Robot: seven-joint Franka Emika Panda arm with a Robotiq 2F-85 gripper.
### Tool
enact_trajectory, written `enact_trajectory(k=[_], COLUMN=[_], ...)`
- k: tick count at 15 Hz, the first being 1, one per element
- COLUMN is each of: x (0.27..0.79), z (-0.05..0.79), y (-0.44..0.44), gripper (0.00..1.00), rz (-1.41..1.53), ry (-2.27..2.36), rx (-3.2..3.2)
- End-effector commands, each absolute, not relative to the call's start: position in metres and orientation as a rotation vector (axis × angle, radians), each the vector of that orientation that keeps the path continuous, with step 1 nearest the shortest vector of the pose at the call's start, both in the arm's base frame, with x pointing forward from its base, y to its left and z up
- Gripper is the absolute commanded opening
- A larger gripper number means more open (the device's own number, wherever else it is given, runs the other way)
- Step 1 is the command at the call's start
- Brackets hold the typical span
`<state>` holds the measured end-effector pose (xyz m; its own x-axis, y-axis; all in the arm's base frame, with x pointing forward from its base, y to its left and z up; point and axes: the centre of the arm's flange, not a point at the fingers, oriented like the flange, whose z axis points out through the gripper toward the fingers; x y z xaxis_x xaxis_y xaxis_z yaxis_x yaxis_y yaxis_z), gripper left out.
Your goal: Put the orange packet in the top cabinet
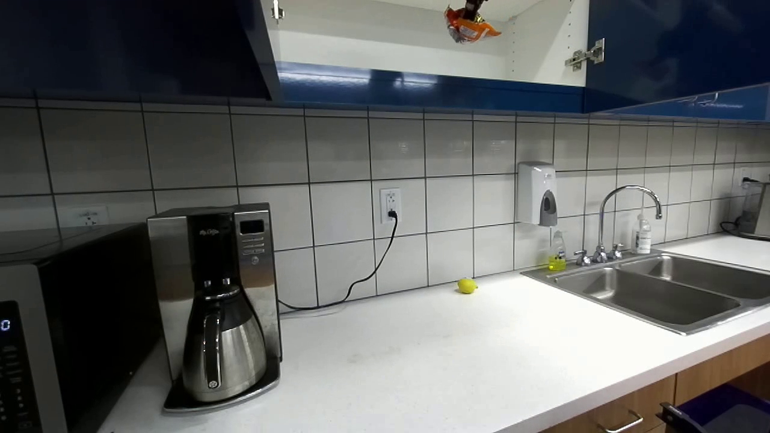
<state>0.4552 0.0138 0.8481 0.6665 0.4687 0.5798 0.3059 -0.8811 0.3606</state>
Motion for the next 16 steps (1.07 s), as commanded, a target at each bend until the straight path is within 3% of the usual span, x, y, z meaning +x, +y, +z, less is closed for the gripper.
enact_trajectory(k=[1, 16], x=[0.492, 0.560], z=[0.855, 0.808], y=[0.015, 0.013], gripper=[0.00, 0.00], rz=[1.051, 1.028], ry=[0.555, 0.409], rx=[2.666, 2.744])
